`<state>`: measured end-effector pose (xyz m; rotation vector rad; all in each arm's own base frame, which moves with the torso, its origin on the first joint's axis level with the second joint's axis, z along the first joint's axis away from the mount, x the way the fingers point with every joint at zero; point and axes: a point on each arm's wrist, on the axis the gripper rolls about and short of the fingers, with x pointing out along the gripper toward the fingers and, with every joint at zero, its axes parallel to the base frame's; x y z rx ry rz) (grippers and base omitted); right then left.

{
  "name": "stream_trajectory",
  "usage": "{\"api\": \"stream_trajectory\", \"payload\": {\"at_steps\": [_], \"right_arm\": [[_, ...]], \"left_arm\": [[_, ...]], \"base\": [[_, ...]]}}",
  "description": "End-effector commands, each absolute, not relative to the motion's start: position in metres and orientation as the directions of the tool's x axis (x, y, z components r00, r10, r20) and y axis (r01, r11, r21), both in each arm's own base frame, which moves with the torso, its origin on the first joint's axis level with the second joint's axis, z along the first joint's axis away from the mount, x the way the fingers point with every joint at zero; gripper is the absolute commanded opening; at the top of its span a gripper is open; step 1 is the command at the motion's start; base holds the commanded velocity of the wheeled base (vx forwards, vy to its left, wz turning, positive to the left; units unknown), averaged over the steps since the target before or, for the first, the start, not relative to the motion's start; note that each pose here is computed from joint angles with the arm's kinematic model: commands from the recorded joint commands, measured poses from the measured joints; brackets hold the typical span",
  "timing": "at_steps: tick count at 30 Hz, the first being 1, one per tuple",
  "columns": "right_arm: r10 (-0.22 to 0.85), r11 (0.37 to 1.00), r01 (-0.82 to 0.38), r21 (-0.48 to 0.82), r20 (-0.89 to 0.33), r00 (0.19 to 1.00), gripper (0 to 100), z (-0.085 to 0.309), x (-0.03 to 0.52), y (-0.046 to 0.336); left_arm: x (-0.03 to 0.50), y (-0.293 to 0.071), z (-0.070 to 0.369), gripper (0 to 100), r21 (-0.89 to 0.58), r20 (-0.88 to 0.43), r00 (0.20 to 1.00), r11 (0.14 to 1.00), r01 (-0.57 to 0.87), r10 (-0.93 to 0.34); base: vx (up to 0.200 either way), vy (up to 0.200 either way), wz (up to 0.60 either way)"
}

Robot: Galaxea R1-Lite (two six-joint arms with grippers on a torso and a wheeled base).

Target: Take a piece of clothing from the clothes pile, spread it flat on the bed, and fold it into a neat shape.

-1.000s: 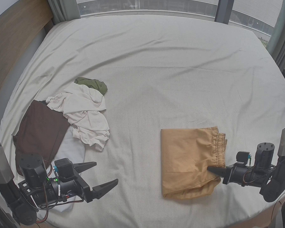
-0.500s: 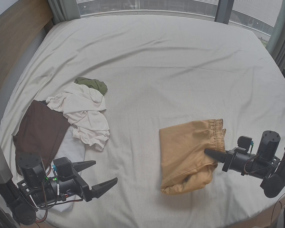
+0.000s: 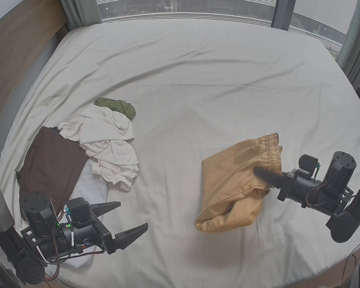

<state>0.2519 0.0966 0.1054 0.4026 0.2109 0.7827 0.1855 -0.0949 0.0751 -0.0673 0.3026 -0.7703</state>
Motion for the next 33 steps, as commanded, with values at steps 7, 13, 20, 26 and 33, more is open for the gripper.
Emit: {"api": "stream_trajectory", "payload": {"at_steps": [7, 13, 20, 26, 33], "right_arm": [[0.729, 0.62, -0.675, 0.4, 0.023, 0.684, 0, 0.118, 0.261, 0.107], [0.74, 0.578, -0.704, 0.412, 0.099, 0.665, 0, 0.134, 0.275, 0.119], [0.749, 0.555, -0.708, 0.437, 0.108, 0.654, 0, 0.152, 0.297, 0.132], [0.748, 0.553, -0.713, 0.431, 0.119, 0.653, 0, 0.171, 0.314, 0.139], [0.747, 0.549, -0.72, 0.424, 0.137, 0.65, 0, 0.188, 0.333, 0.147]], "left_arm": [[0.185, -0.095, 0.076, 100, -0.172, -0.243, 0.677, 0.718, 0.675, -0.695], [0.185, -0.095, 0.075, 100, -0.173, -0.246, 0.676, 0.718, 0.674, -0.694], [0.187, -0.095, 0.076, 100, -0.184, -0.239, 0.679, 0.719, 0.67, -0.694], [0.187, -0.096, 0.074, 100, -0.191, -0.245, 0.677, 0.719, 0.669, -0.694], [0.188, -0.096, 0.073, 100, -0.195, -0.25, 0.675, 0.719, 0.667, -0.694]], "base": [[0.0, 0.0, 0.0], [0.0, 0.0, 0.0], [0.0, 0.0, 0.0], [0.0, 0.0, 0.0], [0.0, 0.0, 0.0]]}}
